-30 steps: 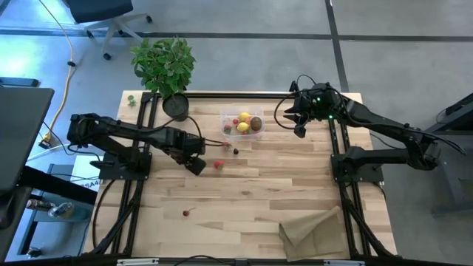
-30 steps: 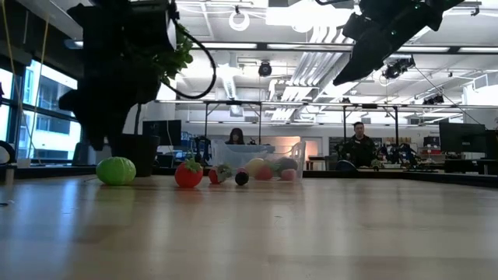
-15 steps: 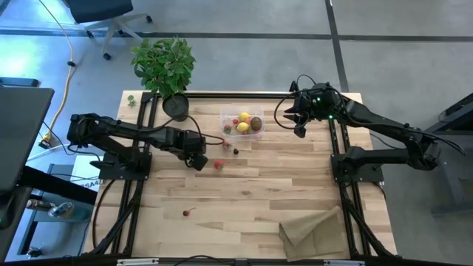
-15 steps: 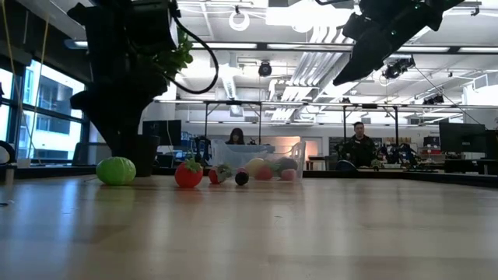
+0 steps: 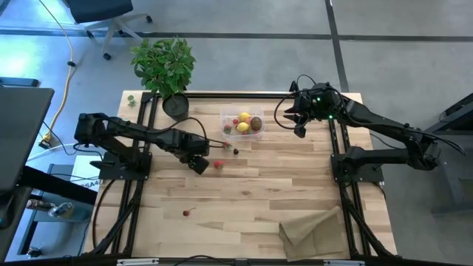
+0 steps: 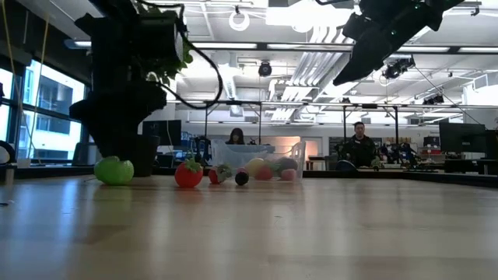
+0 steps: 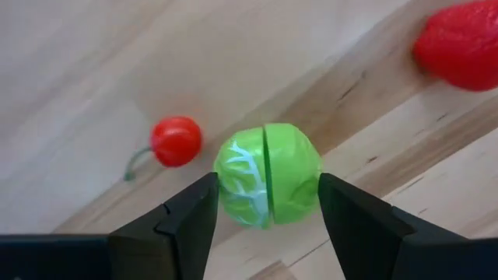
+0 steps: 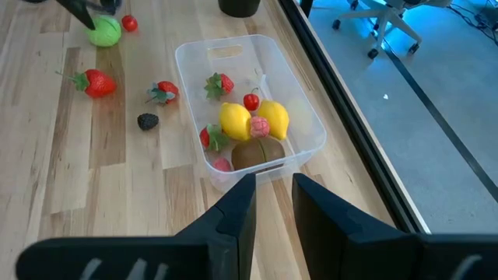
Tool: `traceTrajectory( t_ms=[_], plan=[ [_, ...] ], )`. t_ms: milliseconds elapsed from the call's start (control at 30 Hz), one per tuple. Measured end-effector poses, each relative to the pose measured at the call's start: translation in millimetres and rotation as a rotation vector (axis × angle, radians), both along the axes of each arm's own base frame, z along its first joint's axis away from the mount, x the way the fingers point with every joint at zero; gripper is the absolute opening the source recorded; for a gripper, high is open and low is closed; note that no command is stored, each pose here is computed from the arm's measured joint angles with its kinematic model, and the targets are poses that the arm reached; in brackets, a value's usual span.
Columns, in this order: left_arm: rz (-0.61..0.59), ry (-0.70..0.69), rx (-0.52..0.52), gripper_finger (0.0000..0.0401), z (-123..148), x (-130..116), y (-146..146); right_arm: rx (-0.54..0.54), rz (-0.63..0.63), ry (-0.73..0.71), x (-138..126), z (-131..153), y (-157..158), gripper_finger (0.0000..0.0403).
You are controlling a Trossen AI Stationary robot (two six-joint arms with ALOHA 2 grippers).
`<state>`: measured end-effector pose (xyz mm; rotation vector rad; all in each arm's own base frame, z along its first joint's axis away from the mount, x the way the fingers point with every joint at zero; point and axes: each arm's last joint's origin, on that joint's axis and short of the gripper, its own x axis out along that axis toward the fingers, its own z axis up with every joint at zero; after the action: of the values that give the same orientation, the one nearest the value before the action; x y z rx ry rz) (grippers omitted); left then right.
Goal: Pick and placing Produce into tupperware
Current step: Put the cabbage into the transparent bin
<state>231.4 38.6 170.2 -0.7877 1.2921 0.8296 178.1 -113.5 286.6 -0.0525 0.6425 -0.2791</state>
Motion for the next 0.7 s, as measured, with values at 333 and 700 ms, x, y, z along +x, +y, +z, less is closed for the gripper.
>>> traceTrajectory(
  t_ms=[333,700],
  plan=[
    [0.025,-0.032,-0.016,0.0232,-10.3,11.3,1.4,0.0,0.0,0.001,0.0,-0.1,0.0,0.0076],
    [0.024,-0.015,-0.039,0.0299,-12.5,9.6,0.4,0.0,0.0,0.0,0.0,0.0,0.0,0.0076]
  ],
)
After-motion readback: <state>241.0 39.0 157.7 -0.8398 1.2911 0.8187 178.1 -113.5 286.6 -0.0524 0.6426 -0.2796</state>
